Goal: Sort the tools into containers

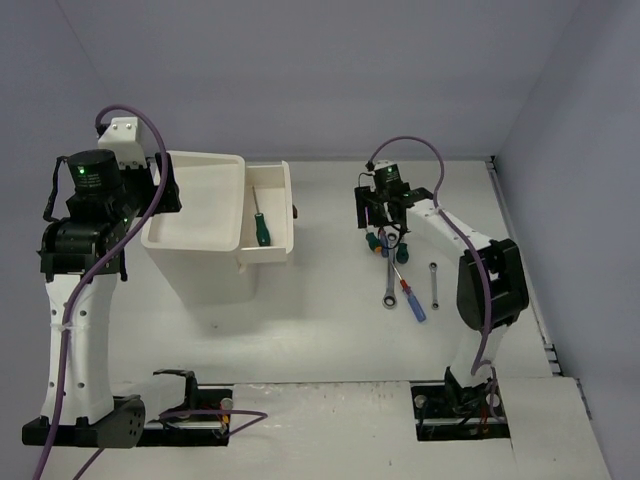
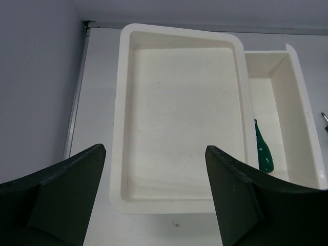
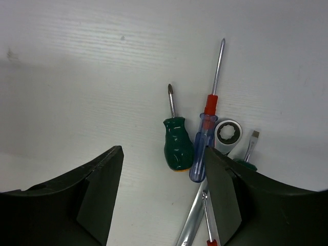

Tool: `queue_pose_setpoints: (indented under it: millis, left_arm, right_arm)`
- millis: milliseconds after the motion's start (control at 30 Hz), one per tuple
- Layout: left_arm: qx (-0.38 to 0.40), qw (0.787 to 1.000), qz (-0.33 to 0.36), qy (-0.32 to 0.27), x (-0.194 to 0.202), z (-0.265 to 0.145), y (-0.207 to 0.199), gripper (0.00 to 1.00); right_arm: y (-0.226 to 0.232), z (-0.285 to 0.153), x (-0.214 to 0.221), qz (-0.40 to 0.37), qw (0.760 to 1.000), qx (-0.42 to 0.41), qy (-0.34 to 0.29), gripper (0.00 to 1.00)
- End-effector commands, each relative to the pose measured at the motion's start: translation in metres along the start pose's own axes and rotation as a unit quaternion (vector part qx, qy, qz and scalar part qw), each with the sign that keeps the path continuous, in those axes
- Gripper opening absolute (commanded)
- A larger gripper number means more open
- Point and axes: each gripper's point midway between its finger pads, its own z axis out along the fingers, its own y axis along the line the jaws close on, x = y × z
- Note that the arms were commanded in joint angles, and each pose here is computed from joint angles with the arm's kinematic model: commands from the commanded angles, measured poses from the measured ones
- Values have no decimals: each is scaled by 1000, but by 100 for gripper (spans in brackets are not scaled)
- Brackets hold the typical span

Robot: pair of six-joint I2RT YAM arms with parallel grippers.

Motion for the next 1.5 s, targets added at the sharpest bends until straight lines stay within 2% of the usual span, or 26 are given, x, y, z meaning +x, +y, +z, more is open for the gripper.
queue_pose_setpoints:
  millis: [0,333,467,533,567,633,833,1000,1167,1233,1367,1467]
  left_arm:
    - [9,999,-2,-43,-25,-10,-4,75]
    - [8,999,-4,-37,-22,-6,-4,75]
    - [7,999,-5,-37,-23,-5,-4,75]
    - [7,999,-6,-40,-25,-6,-4,75]
    - [5,999,-6,-40,-25,-6,-3,75]
    - [5,999,-5,-42,-26,-7,-3,75]
    - [4,999,-10,-51,-33,-10,-3,75]
    - [4,999,-13,-50,-35,-7,-4,75]
    - [6,999,-16,-52,-37,-6,-5,75]
    - [7,998,-17,-53,-39,-6,-5,75]
    - [10,998,-17,-51,-38,-5,-7,75]
    - [10,999,-17,-48,-36,-4,-7,75]
  right_arm:
    - [0,19,1,-24,1000,1,11,60]
    - [-3,55,35,-34,997,9,63,51]
    - [0,57,37,-38,997,5,67,38]
    - [0,54,34,-39,997,7,62,27]
    - [1,52,31,-38,998,8,57,17]
    - [7,40,18,-35,999,5,37,10]
    - [31,-40,-67,5,996,-12,-93,0]
    - [105,-126,-120,23,977,-74,-199,0]
    - [180,-161,-126,72,960,-155,-220,0]
    - [198,-162,-127,82,956,-171,-222,1]
    - [236,-156,-120,94,953,-192,-213,10]
    - [253,-148,-115,94,953,-197,-208,25]
